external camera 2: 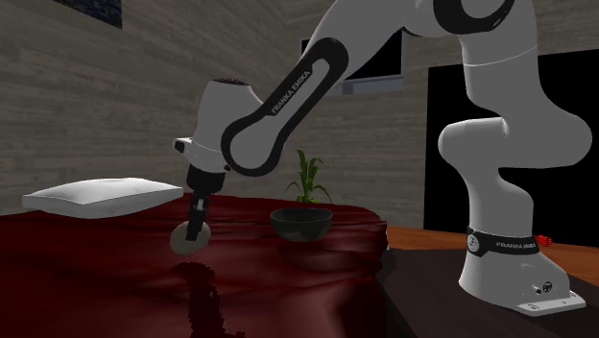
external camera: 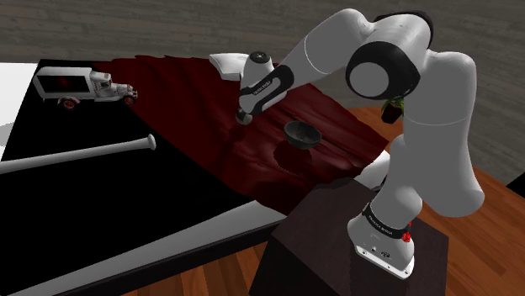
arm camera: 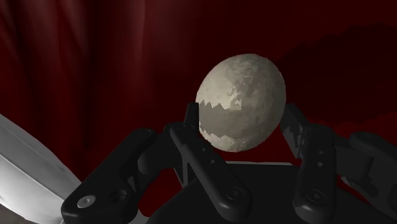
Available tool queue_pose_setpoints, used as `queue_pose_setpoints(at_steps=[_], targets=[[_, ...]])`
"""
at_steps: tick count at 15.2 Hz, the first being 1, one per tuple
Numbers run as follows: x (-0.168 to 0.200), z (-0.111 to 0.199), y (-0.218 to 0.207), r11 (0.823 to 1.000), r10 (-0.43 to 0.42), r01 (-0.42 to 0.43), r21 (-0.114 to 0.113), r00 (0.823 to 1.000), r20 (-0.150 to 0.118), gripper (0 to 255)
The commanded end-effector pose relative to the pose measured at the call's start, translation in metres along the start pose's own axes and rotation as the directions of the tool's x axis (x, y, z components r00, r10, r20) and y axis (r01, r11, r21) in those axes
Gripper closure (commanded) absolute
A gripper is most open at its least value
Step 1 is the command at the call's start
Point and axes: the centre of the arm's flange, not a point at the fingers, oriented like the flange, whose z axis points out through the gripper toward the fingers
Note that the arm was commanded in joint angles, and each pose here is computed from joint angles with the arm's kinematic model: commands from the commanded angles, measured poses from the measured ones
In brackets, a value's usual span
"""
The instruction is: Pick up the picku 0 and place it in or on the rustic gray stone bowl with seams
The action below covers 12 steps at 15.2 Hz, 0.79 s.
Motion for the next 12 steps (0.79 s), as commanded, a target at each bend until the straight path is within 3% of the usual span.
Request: queue_pose_setpoints(at_steps=[1, 12], targets=[[0.004, -0.009, 0.003, 1.0, 0.0, 0.0, 0.0, 1.0, 0.0, 255], [0.018, -0.062, 0.024, 1.0, 0.0, 0.0, 0.0, 1.0, 0.0, 255]])
